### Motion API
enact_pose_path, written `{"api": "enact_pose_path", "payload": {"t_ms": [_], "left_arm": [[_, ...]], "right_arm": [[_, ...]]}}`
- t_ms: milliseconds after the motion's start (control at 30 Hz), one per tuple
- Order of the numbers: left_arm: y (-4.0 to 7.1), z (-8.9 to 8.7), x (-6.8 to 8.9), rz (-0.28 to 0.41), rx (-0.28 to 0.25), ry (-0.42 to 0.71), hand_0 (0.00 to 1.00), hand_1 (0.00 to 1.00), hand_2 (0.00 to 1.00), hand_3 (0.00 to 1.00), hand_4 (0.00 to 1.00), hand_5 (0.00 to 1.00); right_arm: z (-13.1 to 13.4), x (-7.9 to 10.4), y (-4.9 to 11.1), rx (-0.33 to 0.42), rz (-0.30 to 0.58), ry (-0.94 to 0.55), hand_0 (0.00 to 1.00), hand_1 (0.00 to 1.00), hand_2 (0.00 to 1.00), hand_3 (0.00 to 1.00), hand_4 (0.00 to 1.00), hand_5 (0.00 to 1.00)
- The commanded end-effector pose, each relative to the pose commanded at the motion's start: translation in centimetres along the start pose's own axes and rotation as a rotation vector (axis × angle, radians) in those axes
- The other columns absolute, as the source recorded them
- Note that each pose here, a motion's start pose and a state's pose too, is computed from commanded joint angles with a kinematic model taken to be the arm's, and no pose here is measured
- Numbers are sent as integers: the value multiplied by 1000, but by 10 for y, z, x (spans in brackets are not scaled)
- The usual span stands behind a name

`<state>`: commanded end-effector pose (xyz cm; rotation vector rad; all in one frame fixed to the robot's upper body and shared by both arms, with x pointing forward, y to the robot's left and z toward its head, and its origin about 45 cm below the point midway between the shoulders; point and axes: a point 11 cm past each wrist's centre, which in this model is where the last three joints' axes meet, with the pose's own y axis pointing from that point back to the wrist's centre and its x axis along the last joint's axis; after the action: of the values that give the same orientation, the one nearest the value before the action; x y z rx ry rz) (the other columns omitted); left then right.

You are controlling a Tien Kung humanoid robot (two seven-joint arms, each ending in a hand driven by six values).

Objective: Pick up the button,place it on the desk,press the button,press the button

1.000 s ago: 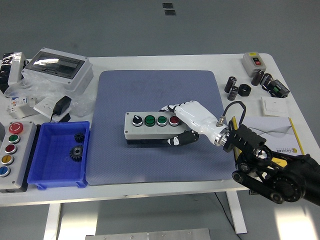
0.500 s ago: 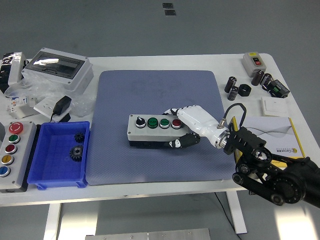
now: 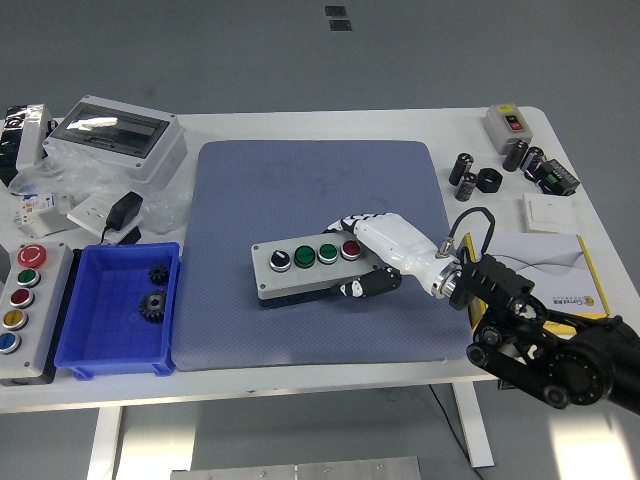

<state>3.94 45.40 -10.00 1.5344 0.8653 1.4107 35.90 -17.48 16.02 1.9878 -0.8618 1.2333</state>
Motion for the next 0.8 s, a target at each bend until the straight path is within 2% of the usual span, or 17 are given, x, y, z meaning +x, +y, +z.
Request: {"api": "enact_pose_path", "payload": {"t_ms": [233, 267, 800], "left_arm": [[0, 0, 0, -1, 0, -1, 624, 544, 527, 585, 625, 180], [0, 0, 0, -1, 0, -1, 624, 543, 527, 585, 624, 180], [0, -1, -1, -3, 3, -2, 625, 543, 526, 585, 624, 176]], "right_arm": [[-2, 1, 0, 12, -5, -9, 896, 836, 838, 901, 590, 50], [-3, 1, 0, 13, -6, -10, 887, 836, 833, 897, 624, 69], [1, 7, 6, 13, -13, -57, 879, 829, 833, 898, 652, 75]]}}
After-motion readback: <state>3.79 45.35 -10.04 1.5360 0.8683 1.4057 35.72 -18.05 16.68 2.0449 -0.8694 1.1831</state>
